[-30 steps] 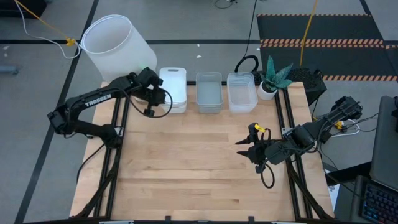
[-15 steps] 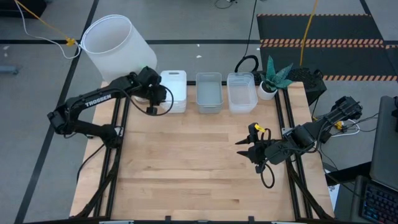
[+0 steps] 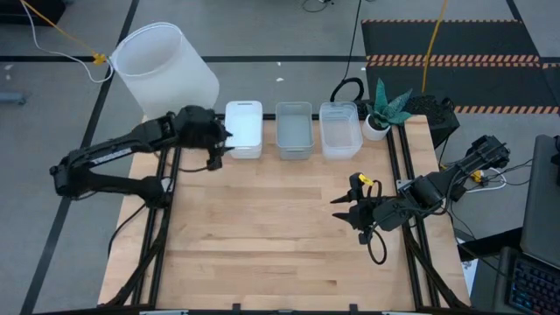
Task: Stack baskets by color
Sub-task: Return to Home Position
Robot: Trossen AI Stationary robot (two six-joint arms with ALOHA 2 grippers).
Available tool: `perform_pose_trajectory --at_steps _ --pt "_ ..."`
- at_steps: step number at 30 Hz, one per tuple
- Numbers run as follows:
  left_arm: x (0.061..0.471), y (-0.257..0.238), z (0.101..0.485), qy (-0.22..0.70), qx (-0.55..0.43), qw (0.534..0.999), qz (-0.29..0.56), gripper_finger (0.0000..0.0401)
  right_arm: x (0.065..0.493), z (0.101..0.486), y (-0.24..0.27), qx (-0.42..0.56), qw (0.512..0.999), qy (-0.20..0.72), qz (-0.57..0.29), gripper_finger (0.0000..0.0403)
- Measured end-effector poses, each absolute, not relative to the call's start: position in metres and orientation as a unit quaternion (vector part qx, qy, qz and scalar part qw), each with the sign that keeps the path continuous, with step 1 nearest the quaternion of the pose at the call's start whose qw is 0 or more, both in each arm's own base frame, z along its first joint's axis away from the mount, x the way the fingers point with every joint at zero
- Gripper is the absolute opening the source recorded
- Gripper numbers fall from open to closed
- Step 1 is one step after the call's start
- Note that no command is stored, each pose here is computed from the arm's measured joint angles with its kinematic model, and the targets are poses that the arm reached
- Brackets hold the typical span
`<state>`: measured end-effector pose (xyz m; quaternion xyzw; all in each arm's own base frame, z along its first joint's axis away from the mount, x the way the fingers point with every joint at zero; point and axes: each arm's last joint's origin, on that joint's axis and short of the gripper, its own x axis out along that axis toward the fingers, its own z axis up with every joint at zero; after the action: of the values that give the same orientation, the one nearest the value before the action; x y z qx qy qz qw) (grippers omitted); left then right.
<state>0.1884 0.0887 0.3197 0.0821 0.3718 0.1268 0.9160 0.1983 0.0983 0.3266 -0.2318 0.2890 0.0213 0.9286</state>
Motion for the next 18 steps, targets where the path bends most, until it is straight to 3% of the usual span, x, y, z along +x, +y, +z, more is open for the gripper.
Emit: perform_pose_trajectory --at_steps 11,18 --pt "0.205 0.024 0.334 0.291 0.1 0.951 0.005 0.0094 0.198 0.327 0.098 -0.181 0.94 0.288 0.006 0.0155" --pt "0.211 -0.014 0.329 0.258 0.111 0.96 -0.009 0.0019 0.198 0.327 0.098 -0.132 0.948 0.288 -0.01 0.0155"
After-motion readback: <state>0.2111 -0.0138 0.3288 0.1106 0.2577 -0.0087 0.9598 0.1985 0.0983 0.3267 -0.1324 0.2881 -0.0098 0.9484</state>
